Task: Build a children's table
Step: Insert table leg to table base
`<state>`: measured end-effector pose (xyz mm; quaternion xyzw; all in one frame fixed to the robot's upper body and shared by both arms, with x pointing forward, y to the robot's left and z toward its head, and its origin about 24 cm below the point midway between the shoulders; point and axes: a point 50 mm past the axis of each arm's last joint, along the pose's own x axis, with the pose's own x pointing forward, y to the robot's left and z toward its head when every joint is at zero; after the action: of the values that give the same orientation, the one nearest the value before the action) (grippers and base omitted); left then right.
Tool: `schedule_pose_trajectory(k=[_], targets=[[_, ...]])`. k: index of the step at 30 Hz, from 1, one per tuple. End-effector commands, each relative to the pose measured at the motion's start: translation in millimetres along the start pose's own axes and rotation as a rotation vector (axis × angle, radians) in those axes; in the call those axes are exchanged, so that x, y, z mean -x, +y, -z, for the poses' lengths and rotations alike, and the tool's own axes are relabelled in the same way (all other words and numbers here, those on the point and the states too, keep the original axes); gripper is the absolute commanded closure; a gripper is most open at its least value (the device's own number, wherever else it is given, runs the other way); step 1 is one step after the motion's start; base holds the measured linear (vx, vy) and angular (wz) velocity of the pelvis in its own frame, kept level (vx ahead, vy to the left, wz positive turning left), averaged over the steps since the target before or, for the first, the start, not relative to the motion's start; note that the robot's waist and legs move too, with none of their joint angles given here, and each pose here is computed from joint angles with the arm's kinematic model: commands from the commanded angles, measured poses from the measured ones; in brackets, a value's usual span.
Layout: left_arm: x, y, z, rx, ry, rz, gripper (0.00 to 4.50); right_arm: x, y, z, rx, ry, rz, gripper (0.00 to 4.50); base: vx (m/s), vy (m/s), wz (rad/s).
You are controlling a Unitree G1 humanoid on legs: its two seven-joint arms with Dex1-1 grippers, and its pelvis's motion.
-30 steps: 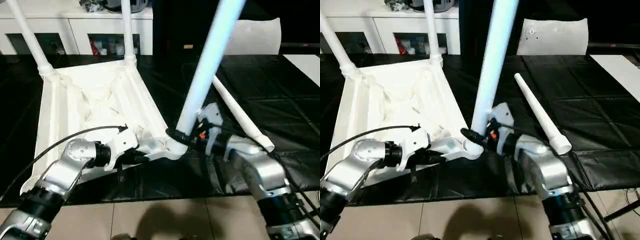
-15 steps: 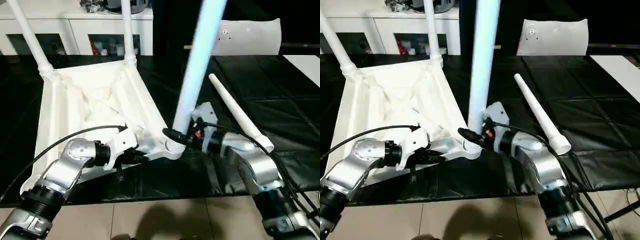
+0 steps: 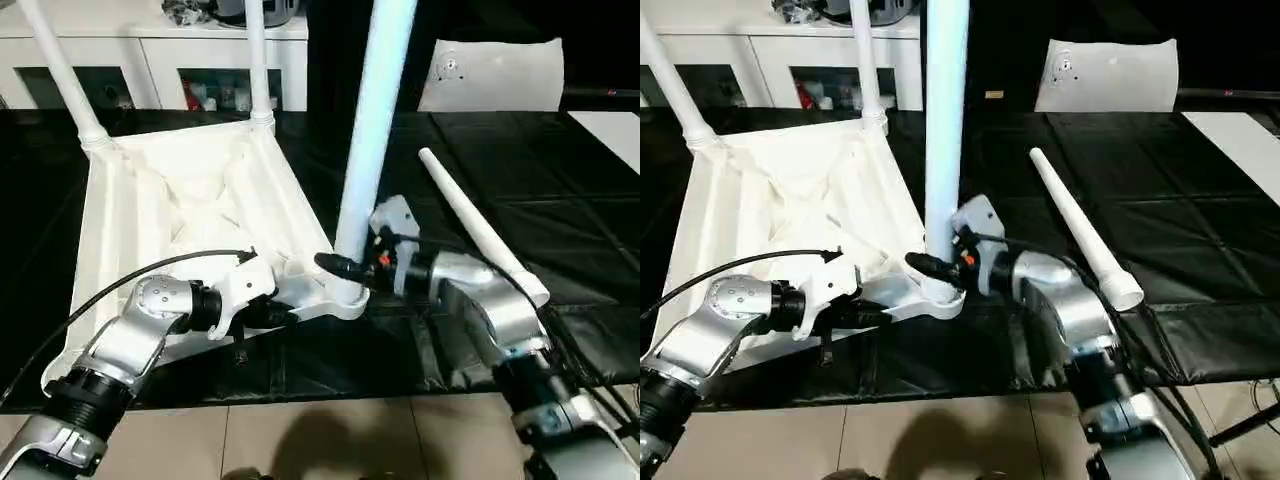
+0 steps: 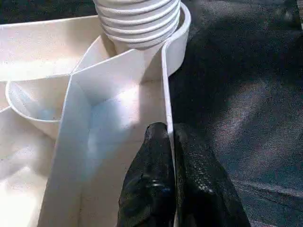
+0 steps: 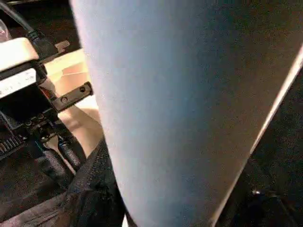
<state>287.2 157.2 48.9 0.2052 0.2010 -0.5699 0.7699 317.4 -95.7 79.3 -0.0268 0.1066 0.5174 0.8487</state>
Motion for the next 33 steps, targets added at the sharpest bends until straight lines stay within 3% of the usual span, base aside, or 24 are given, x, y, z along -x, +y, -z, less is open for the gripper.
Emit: schedule_pose_trajectory(k=[1, 14, 26, 33], targets=[[-2, 2.7, -13.9, -0.064, -0.057, 0.018, 4.5, 2.8, 0.4, 18.9, -0.056, 0.091, -0.013, 2.59, 0.0, 0.0, 0.0], [-2, 1.7, -13.2, -0.061, -0.051, 0.038, 4.5, 9.6, 0.8, 16.5, -0.077, 0.106, -0.068, 2.59, 0.0, 0.0, 0.0], [-1, 4.3, -9.6, -0.077, -0.009, 0.03, 4.5, 15.3, 0.7, 0.8, -0.112, 0.081, -0.121, 2.59, 0.0, 0.0, 0.0], [-1, 2.6, -9.8, -0.076, -0.016, 0.045, 4.5, 14.0, -2.2, 3.8, -0.089, 0.1, -0.093, 2.59, 0.0, 0.0, 0.0]])
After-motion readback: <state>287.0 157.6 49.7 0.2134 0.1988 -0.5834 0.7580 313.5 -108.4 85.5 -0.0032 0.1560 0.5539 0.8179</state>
